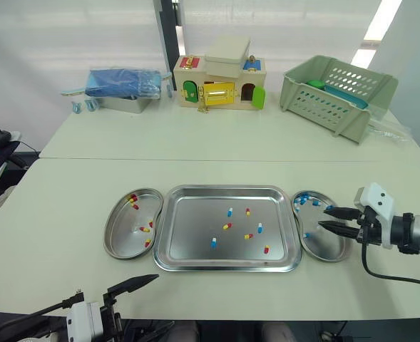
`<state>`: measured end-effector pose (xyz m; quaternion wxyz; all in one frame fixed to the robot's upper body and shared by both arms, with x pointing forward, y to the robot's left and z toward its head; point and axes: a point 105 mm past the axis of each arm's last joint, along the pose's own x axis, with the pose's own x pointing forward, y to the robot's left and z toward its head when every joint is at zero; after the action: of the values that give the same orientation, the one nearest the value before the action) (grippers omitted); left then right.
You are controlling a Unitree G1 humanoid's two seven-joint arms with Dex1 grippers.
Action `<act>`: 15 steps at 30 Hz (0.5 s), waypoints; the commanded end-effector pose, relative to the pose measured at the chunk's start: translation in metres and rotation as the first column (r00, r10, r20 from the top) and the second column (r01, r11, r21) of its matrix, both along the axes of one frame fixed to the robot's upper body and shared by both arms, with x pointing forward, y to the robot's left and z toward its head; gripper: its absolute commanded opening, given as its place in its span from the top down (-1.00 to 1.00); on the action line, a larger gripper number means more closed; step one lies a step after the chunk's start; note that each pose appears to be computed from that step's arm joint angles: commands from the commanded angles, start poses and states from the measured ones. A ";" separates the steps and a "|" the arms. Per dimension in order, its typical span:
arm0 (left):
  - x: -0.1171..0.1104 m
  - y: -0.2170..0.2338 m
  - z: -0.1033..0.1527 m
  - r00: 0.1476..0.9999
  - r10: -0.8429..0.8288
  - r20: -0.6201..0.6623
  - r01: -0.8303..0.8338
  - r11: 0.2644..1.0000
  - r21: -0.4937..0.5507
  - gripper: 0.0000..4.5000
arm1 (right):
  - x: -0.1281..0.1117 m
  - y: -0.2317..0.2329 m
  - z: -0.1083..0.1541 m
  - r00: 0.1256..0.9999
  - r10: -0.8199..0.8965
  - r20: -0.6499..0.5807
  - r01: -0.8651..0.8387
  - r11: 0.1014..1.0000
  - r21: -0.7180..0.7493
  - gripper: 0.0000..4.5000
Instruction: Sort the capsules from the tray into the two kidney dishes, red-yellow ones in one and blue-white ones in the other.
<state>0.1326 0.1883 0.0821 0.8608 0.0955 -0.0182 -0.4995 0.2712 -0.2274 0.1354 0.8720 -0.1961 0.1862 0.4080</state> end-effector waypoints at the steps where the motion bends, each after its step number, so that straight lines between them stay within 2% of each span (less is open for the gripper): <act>1: 0.000 0.003 0.002 0.999 0.031 0.006 -0.031 0.999 -0.011 -1.00 | 0.002 0.000 0.008 0.999 0.009 0.032 -0.008 1.000 -0.007 -0.44; 5: 0.000 0.003 0.000 0.999 0.039 0.002 -0.039 0.999 -0.013 -1.00 | 0.001 -0.003 0.011 1.000 0.007 0.031 -0.007 1.000 -0.003 -0.99; 11: 0.003 0.011 -0.001 0.994 0.113 -0.001 -0.113 0.993 -0.016 -1.00 | -0.007 -0.026 0.029 0.997 -0.066 0.046 0.062 0.996 0.071 -0.99; 15: 0.005 0.014 0.001 0.988 0.153 0.001 -0.153 0.988 -0.019 -1.00 | -0.019 -0.059 0.033 0.988 -0.149 0.032 0.146 0.986 0.078 -0.99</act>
<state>0.1382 0.2007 0.0786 0.8943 0.0852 -0.0111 -0.4391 0.2543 -0.2771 0.1545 0.9037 -0.1481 0.1861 0.3560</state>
